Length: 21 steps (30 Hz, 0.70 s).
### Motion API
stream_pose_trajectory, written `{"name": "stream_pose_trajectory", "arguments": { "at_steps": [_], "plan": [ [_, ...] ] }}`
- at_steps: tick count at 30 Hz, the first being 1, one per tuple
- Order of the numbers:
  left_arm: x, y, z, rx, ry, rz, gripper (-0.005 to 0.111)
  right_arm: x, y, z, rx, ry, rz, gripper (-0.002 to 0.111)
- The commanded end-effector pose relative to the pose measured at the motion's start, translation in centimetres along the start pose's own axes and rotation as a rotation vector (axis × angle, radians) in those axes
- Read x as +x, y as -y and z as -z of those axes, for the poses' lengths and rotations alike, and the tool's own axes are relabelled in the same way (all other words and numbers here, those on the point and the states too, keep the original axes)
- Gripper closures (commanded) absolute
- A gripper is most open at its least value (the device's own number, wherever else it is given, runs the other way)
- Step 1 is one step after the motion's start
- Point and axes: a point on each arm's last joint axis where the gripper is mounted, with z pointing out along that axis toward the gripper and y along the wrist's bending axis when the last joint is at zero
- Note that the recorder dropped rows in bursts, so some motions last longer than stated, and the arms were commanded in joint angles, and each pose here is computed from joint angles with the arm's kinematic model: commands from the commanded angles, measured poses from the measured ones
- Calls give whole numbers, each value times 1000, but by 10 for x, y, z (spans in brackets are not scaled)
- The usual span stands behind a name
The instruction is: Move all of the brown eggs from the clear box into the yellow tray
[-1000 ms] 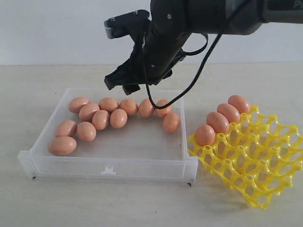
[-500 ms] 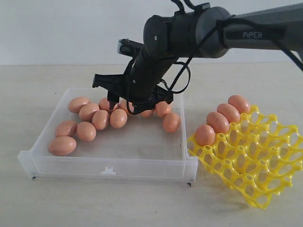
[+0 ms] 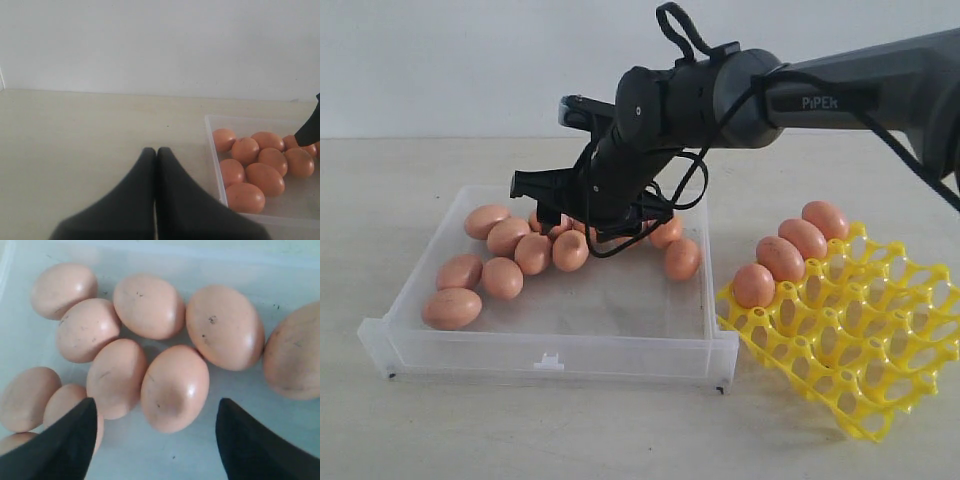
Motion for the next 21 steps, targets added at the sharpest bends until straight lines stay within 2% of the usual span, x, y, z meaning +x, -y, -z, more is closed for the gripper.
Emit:
{"name": "stream_pose_trajectory", "arguments": {
  "at_steps": [1, 12, 16, 21],
  "plan": [
    [1, 0, 0, -1, 0, -4, 111, -1, 0, -6, 7, -11, 29, 43],
    [1, 0, 0, -1, 0, -4, 111, -5, -1, -11, 14, -14, 63, 44],
    [1, 0, 0, -1, 0, -4, 111, -1, 2, -17, 27, -40, 65, 50],
    [1, 0, 0, -1, 0, -4, 111, 2, 5, -23, 34, -57, 77, 50]
  ]
}}
